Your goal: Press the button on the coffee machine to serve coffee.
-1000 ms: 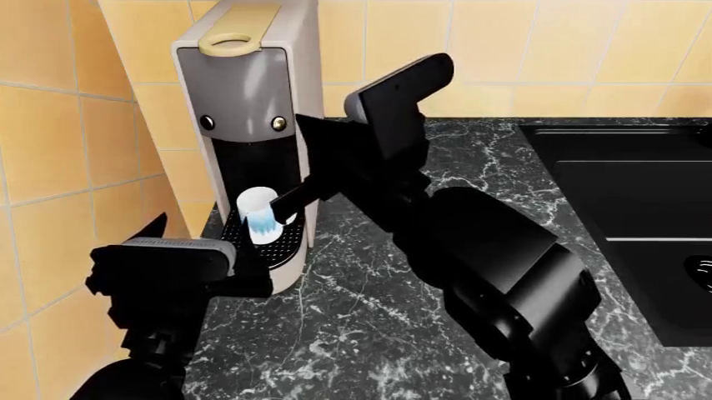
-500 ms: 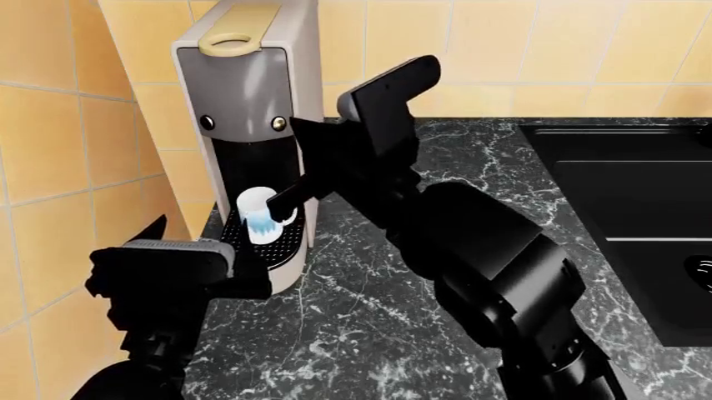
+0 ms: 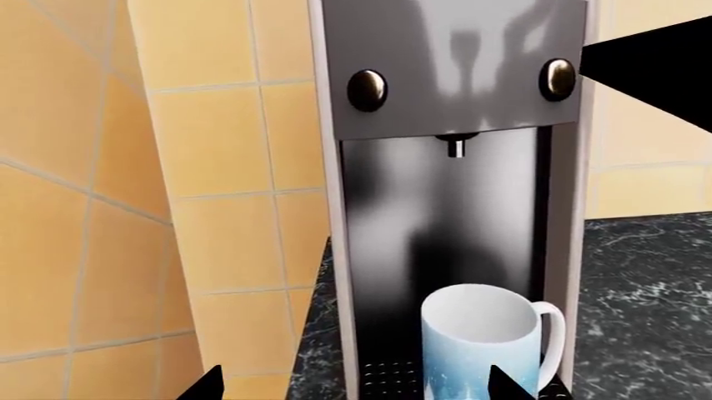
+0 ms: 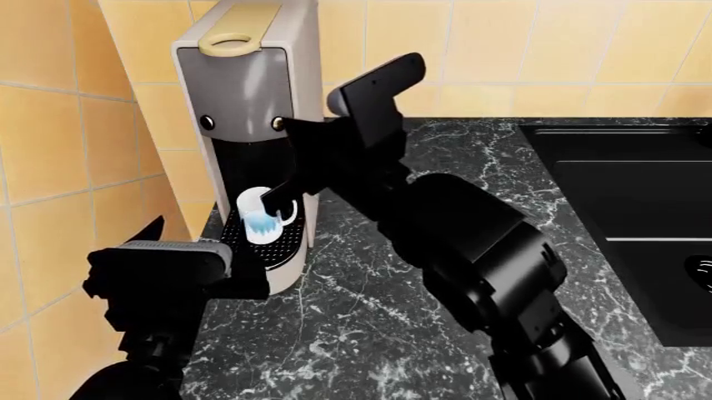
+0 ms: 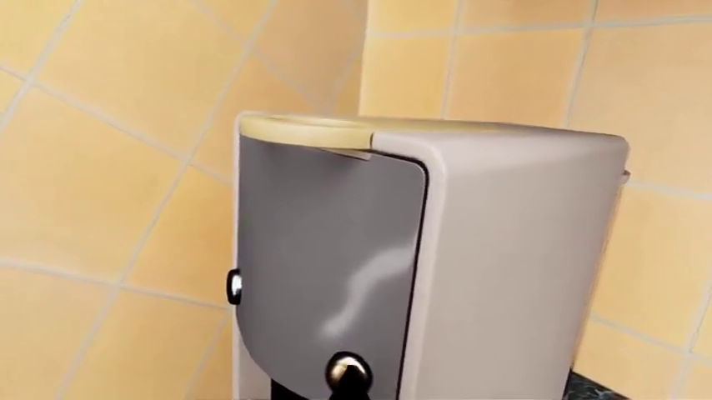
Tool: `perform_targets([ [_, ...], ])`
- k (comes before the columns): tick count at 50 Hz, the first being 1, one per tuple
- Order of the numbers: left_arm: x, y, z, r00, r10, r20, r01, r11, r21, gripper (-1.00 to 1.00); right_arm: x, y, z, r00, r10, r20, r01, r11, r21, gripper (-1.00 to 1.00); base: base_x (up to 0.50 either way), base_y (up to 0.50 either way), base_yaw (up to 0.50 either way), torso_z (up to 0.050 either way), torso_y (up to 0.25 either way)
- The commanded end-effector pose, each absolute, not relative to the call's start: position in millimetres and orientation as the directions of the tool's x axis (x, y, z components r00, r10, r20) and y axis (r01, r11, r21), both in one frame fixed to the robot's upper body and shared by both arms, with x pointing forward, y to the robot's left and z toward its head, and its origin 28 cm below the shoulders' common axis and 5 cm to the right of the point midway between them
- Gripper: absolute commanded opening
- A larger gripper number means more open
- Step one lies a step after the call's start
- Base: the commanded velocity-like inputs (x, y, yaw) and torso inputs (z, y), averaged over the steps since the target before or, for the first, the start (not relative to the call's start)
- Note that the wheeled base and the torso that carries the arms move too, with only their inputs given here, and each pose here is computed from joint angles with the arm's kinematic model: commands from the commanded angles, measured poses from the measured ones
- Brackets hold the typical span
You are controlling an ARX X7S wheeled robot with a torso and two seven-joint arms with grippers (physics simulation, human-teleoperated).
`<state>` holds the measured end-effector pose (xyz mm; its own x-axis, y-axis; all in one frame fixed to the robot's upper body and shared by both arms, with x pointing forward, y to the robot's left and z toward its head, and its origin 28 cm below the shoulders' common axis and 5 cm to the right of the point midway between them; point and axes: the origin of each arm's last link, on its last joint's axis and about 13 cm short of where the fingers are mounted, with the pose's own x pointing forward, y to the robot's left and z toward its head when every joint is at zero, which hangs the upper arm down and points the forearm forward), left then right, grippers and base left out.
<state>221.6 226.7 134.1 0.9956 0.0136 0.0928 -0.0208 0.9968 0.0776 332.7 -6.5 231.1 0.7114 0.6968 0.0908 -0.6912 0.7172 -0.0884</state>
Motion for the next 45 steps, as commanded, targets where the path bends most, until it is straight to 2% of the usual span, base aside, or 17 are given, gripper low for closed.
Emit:
perform_targets([
  [1, 222, 228, 134, 0.996, 0.016, 0.093, -0.024, 0.997, 0.076, 1.00, 336, -3, 229, 0.701, 0.709, 0.077, -0.704, 0.705, -0.085, -1.00, 0.00, 0.00, 0.00, 0.000, 0.000],
  [32, 223, 227, 131, 0.996, 0.018, 0.085, -0.024, 0.997, 0.078, 1.00, 339, -2, 224, 0.706, 0.705, 0.069, -0.701, 0.709, -0.075, -1.00, 0.00, 0.00, 0.00, 0.000, 0.000],
  [40, 223, 227, 131, 0.996, 0.016, 0.083, -0.022, 0.997, 0.079, 1.00, 330, -6, 226, 0.710, 0.700, 0.080, -0.696, 0.714, -0.079, -1.00, 0.00, 0.00, 0.00, 0.000, 0.000],
  [45, 221, 226, 128, 0.997, 0.003, 0.080, -0.011, 0.994, 0.106, 1.00, 310, -12, 222, 0.715, 0.694, 0.089, -0.689, 0.720, -0.084, -1.00, 0.00, 0.00, 0.00, 0.000, 0.000],
])
